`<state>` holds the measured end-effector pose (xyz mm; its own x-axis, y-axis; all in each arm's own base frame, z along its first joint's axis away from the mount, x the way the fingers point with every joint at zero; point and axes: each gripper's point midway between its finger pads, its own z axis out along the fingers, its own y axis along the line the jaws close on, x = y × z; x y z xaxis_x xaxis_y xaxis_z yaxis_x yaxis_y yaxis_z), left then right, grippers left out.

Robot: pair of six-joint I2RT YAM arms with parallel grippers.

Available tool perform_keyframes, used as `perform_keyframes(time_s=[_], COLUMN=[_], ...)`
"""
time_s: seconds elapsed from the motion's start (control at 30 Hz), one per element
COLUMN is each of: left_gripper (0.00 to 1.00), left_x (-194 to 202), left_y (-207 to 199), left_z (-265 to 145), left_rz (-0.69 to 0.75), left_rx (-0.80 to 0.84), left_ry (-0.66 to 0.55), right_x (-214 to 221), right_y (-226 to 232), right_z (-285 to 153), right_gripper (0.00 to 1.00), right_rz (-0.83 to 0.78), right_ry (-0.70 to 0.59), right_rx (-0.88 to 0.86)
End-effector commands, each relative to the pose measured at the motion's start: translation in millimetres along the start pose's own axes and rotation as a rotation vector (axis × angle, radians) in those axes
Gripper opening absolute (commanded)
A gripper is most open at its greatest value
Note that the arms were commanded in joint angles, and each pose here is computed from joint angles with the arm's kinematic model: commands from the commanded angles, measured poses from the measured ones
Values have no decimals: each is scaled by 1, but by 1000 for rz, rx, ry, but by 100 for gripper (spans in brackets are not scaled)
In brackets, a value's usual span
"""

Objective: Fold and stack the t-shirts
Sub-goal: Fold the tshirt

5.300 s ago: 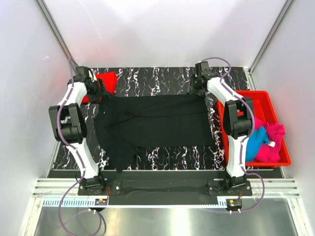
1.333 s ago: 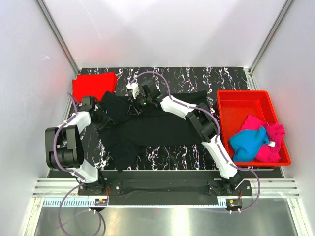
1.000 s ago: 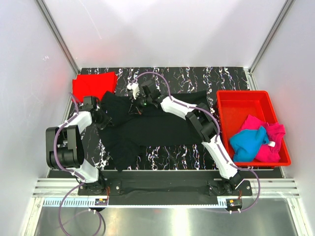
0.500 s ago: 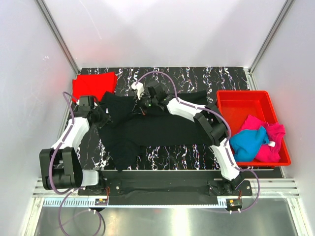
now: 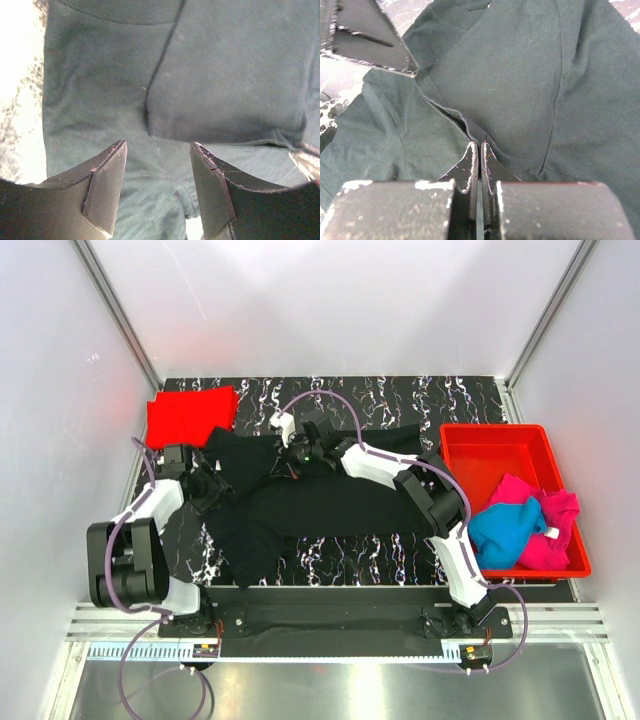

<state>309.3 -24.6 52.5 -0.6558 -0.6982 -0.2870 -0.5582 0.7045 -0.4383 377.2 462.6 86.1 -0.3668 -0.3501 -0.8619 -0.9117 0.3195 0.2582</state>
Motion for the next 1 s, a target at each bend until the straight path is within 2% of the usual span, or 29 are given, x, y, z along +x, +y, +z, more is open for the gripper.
perform_keyframes(time_s=[0.0, 0.2, 0.43, 0.57, 0.6, 0.67, 0.97], left_gripper=[59, 54, 40, 20, 7, 1, 0], left_x=[-11, -5, -7, -9, -9, -11, -16], left_y=[-11, -2, -4, -6, -6, -8, -8], left_z=[10, 26, 29, 28, 28, 25, 4], left_rz=[-51, -100, -125, -124, -123, -118, -60], left_rx=[66, 29, 51, 52, 51, 56, 15], left_ry=[-24, 1, -19, -22, -23, -27, -46], right_x=[-39, -40, -36, -34, -34, -34, -37], right_y=[14, 14, 15, 15, 14, 14, 14], right_z=[-12, -13, -14, -13, -14, -14, -16], right_gripper=[0, 0, 0, 0, 0, 0, 0], right_rz=[-62, -57, -52, -52, -51, -52, -54], right_ry=[-92, -100, -95, -92, -91, -92, -99], right_rx=[-14, -17, -18, -16, -15, -11, -7])
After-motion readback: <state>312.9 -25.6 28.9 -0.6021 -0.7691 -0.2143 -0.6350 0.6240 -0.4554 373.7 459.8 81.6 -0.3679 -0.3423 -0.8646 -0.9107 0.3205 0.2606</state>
